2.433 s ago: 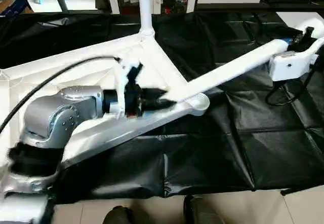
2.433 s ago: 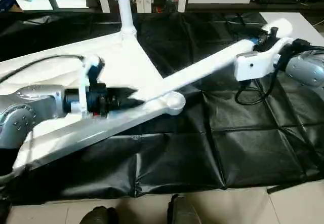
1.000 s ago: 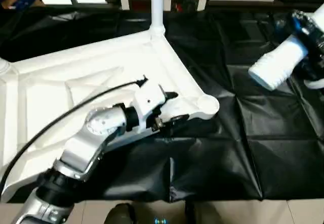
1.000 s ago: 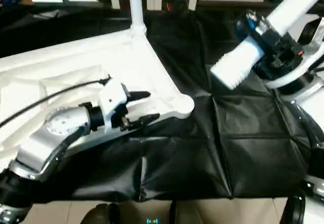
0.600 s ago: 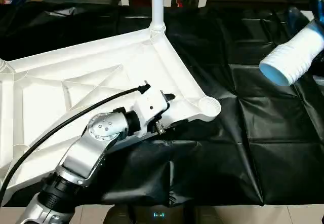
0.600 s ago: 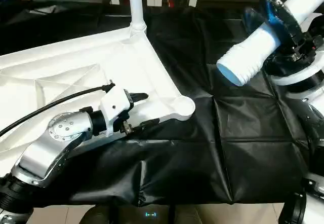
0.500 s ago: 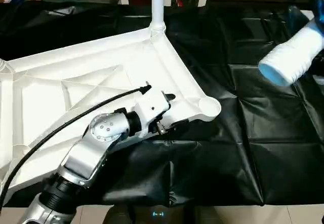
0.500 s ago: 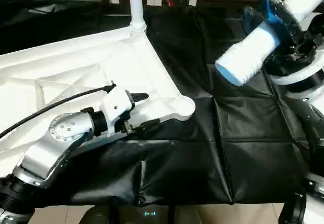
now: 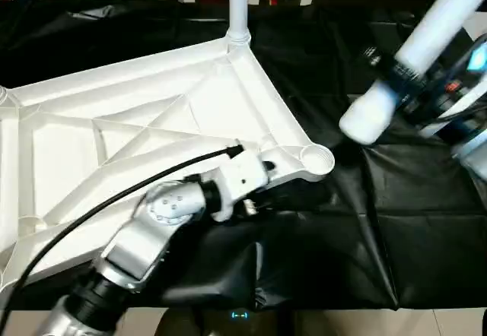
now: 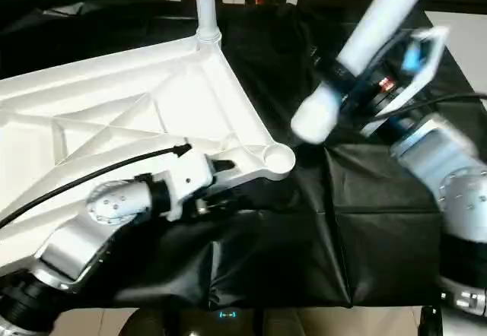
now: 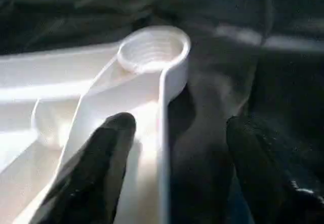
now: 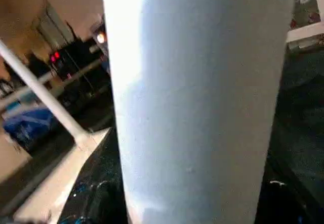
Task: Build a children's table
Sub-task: Insert table leg to table base
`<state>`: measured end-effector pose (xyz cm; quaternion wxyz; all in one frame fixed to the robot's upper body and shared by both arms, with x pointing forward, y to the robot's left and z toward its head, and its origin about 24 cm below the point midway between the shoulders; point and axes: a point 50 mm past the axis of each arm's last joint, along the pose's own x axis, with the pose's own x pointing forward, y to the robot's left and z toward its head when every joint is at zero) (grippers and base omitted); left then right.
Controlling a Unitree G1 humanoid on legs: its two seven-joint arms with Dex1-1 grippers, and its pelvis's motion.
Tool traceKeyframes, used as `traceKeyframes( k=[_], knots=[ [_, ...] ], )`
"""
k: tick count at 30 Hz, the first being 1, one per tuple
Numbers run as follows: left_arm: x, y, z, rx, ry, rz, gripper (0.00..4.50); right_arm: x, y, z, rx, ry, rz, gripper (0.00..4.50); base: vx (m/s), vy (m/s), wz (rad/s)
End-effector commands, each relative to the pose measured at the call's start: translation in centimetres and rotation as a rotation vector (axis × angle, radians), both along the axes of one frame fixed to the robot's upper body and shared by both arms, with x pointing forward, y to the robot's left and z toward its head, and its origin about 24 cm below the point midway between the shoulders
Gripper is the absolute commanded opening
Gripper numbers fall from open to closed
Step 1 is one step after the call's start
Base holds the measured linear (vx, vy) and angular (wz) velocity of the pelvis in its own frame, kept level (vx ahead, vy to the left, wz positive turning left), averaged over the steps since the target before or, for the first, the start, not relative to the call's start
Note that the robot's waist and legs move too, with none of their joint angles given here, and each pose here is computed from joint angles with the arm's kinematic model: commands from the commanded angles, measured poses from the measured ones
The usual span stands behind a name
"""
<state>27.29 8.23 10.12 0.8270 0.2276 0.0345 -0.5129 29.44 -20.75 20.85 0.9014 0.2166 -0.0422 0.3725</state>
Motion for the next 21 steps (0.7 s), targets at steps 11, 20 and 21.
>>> traceKeyframes(
  k=[11, 20, 21],
  knots=[
    [0.8, 3.6, -0.1, 0.124, 0.021, 0.051, 1.97, -0.5, 0.5, -0.5, -0.102, -0.089, 0.015, 1.88, 0.000, 0.000, 0.00],
    [0.3, 4.0, -0.8, 0.176, 0.075, 0.023, 1.94, -0.5, 0.5, -0.9, -0.124, -0.098, 0.015, 1.88, 0.000, 0.000, 0.00],
    [0.2, 4.0, -0.8, 0.177, 0.078, 0.022, 1.94, -0.5, 0.5, -0.9, -0.124, -0.098, 0.014, 1.88, 0.000, 0.000, 0.00]
  ],
)
